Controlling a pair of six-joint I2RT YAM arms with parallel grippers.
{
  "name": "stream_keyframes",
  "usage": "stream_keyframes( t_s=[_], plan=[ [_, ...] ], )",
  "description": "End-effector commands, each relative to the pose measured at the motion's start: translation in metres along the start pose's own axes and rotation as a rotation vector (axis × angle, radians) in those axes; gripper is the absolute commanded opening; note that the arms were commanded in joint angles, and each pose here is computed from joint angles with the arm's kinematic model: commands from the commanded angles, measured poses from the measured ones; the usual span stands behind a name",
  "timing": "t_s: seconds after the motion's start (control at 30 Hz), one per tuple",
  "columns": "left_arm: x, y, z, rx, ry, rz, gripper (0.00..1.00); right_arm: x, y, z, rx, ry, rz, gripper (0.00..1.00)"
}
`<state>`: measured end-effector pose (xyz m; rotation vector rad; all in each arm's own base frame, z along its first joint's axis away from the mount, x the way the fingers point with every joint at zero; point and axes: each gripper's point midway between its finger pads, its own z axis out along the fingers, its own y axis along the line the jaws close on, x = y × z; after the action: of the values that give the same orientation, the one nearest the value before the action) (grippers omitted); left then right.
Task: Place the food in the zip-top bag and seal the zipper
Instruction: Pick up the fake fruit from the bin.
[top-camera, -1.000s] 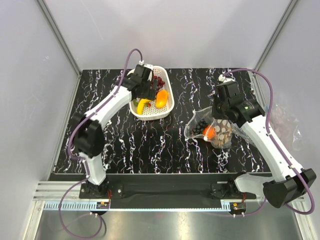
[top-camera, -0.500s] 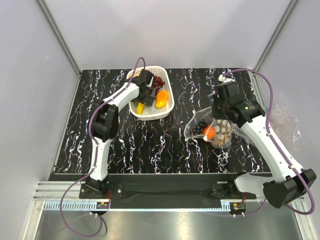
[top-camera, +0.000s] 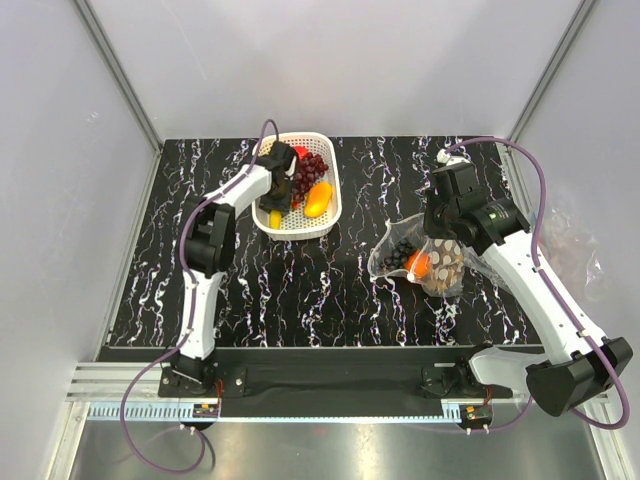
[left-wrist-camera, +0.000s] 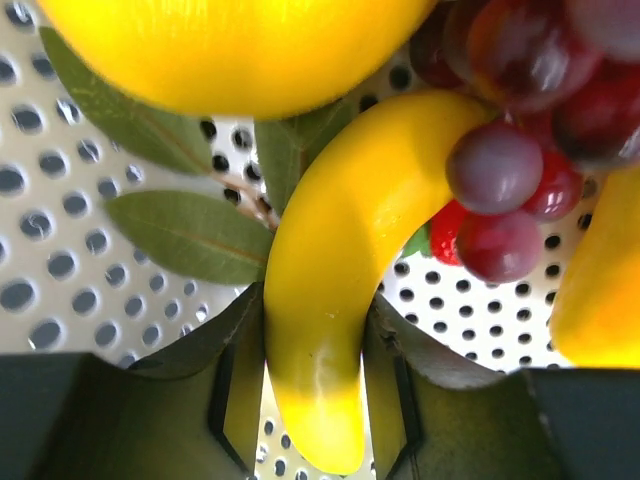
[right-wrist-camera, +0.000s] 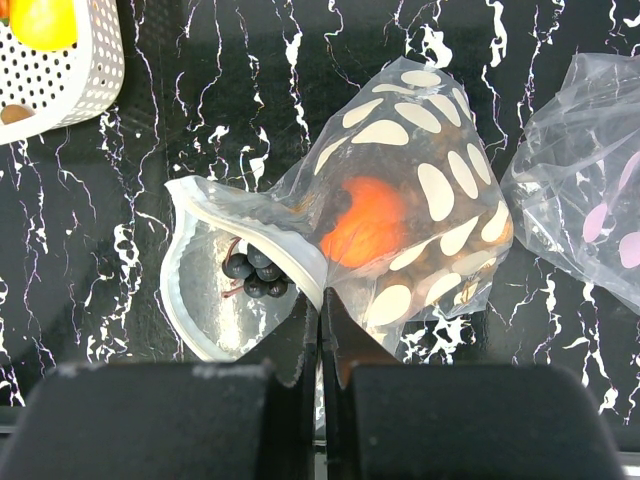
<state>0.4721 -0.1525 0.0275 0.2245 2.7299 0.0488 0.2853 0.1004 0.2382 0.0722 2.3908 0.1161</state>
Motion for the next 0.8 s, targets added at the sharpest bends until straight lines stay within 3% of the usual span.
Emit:
stream_keyframes(
  t_s=[0.0,0.23,0.5,0.63,0.77],
  plan=[
    [-0.025,-0.003,-0.049,0.050,-0.139,-0.024,0.22,-0.014,0.005,-0.005,-0.030,-0.057,0.020,0.00],
    [-0.033,0.003,-0.114,-0.080,-0.295,-0.032,0.18,-0.013,0.004,-0.007,-0.031,-0.055,0.019,0.00],
    [-0.024,0.012,-0.148,-0.217,-0.308,-0.016,0.15,-0.012,0.003,-0.010,-0.028,-0.059,0.020,0.00],
    [-0.017,-0.016,-0.166,-0.070,-0.336,0.007,0.15,-0.012,0.002,-0.011,-0.026,-0.060,0.016,0.00],
    [-0.014,-0.059,-0.218,0.140,-0.466,0.042,0.16,-0.013,0.003,-0.010,-0.027,-0.061,0.017,0.00]
  ],
)
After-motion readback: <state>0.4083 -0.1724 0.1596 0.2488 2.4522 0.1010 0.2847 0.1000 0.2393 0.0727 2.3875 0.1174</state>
